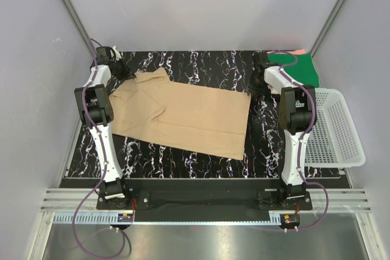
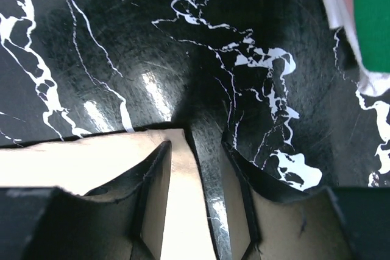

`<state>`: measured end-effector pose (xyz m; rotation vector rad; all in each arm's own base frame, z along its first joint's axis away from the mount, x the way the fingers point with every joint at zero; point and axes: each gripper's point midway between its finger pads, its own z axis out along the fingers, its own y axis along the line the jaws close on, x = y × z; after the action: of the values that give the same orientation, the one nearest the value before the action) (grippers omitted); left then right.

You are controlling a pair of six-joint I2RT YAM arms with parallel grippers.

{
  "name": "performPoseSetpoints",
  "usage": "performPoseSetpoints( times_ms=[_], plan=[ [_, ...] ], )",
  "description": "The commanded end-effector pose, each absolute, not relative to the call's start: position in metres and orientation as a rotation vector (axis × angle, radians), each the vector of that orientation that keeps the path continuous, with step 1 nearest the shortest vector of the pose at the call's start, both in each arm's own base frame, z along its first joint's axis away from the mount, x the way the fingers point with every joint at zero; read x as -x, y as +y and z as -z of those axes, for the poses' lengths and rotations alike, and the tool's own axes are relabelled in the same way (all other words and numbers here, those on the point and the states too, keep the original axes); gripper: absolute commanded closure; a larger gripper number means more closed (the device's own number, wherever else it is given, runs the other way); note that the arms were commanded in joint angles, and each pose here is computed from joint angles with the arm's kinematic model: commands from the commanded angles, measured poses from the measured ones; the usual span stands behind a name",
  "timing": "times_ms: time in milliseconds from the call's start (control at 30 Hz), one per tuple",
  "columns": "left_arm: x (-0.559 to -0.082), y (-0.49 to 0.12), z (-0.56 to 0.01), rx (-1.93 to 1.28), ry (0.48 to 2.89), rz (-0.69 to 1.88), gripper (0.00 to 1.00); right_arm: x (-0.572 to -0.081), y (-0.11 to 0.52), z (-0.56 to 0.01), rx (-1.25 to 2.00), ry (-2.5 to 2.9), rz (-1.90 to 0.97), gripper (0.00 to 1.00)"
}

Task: Fold and stack the t-shirts
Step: Fold the tshirt

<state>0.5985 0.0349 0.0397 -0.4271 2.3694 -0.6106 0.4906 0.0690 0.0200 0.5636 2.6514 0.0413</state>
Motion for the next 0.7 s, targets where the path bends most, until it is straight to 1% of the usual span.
performPoseSetpoints(
  times_ms=[0, 200, 333, 367, 433, 467, 500, 567, 667],
  plan=[
    [-0.617, 0.027, -0.078, 0.350, 2.266, 0.670, 1.00, -0.506, 0.066, -0.037, -0.535, 2.577, -0.029, 0.56],
    [-0.620, 0.023, -0.083, 0.343, 2.247, 0.710, 1.00, -0.507, 0.070, -0.029, -0.516, 2.593, -0.052, 0.59],
    [-0.619, 0.022, -0.085, 0.339, 2.245, 0.713, 1.00, -0.507, 0.070, -0.027, -0.509, 2.594, -0.055, 0.64],
    [-0.619, 0.022, -0.088, 0.330, 2.243, 0.711, 1.00, -0.508, 0.070, -0.026, -0.499, 2.595, -0.050, 0.69],
    [-0.618, 0.023, -0.090, 0.330, 2.240, 0.708, 1.00, -0.510, 0.071, -0.025, -0.490, 2.596, -0.062, 0.76],
    [-0.618, 0.023, -0.092, 0.325, 2.239, 0.703, 1.00, -0.511, 0.071, -0.025, -0.476, 2.596, -0.067, 0.85],
    [-0.618, 0.024, -0.096, 0.323, 2.232, 0.698, 1.00, -0.511, 0.075, -0.023, -0.465, 2.604, -0.089, 0.91],
    [-0.618, 0.024, -0.100, 0.319, 2.226, 0.692, 1.00, -0.510, 0.075, -0.023, -0.469, 2.603, -0.089, 1.00],
    [-0.619, 0.026, -0.105, 0.315, 2.216, 0.685, 1.00, -0.510, 0.074, -0.025, -0.467, 2.593, -0.088, 1.00]
  ],
)
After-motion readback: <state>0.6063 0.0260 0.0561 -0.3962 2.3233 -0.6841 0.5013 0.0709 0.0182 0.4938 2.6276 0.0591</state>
